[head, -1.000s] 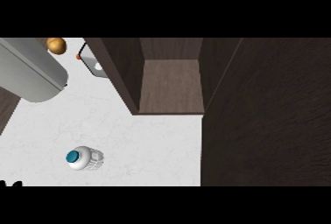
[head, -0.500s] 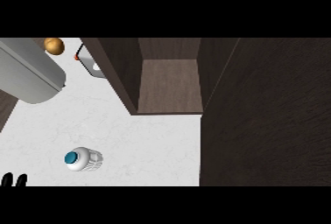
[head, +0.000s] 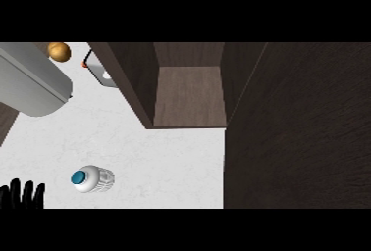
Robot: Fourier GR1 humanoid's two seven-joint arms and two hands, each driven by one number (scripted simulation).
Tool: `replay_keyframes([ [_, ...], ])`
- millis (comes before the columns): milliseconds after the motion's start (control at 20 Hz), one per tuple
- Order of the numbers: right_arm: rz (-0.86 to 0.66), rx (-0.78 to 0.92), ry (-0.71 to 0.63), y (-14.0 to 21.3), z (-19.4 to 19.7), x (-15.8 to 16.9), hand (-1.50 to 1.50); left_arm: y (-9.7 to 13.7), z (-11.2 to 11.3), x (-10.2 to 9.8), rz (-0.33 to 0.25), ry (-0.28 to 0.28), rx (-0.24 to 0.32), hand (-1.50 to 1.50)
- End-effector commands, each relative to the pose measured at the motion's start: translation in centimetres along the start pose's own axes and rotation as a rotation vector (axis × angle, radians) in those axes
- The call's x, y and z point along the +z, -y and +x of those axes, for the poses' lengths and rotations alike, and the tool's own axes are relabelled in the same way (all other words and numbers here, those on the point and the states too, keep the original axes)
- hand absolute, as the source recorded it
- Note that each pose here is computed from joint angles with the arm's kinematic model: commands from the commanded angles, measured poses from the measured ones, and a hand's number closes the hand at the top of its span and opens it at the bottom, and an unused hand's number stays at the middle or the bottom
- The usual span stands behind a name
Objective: Pick up the bottled water, place it into the cabinet and close the cabinet
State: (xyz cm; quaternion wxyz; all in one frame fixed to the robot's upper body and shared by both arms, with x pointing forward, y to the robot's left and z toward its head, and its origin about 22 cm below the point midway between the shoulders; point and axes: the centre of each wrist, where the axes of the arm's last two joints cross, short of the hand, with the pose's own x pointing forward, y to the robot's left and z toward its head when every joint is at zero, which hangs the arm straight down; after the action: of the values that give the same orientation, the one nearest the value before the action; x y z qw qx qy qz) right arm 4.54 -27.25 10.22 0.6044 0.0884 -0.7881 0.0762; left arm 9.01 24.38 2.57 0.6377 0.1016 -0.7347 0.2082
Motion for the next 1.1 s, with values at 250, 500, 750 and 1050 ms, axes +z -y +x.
replay_keyframes([
  [250, 0.024, 0.013, 0.066, -1.1, 4.2, 0.9, -1.5, -1.8, -6.3, -2.7, 0.032, -0.065, -0.004, -1.5],
  [500, 0.013, 0.03, 0.062, -0.4, 4.6, 1.7, -1.5, -3.6, -9.5, -2.6, 0.022, -0.069, -0.001, -1.5],
  [750, 0.007, 0.018, 0.066, -1.0, 5.2, 2.1, -1.5, -4.6, -11.7, -3.4, 0.027, -0.073, -0.005, -1.5],
  [1050, 0.033, 0.029, 0.063, -0.9, 5.9, 2.4, -1.5, -2.8, -14.0, -4.5, 0.026, -0.082, 0.004, -1.5],
])
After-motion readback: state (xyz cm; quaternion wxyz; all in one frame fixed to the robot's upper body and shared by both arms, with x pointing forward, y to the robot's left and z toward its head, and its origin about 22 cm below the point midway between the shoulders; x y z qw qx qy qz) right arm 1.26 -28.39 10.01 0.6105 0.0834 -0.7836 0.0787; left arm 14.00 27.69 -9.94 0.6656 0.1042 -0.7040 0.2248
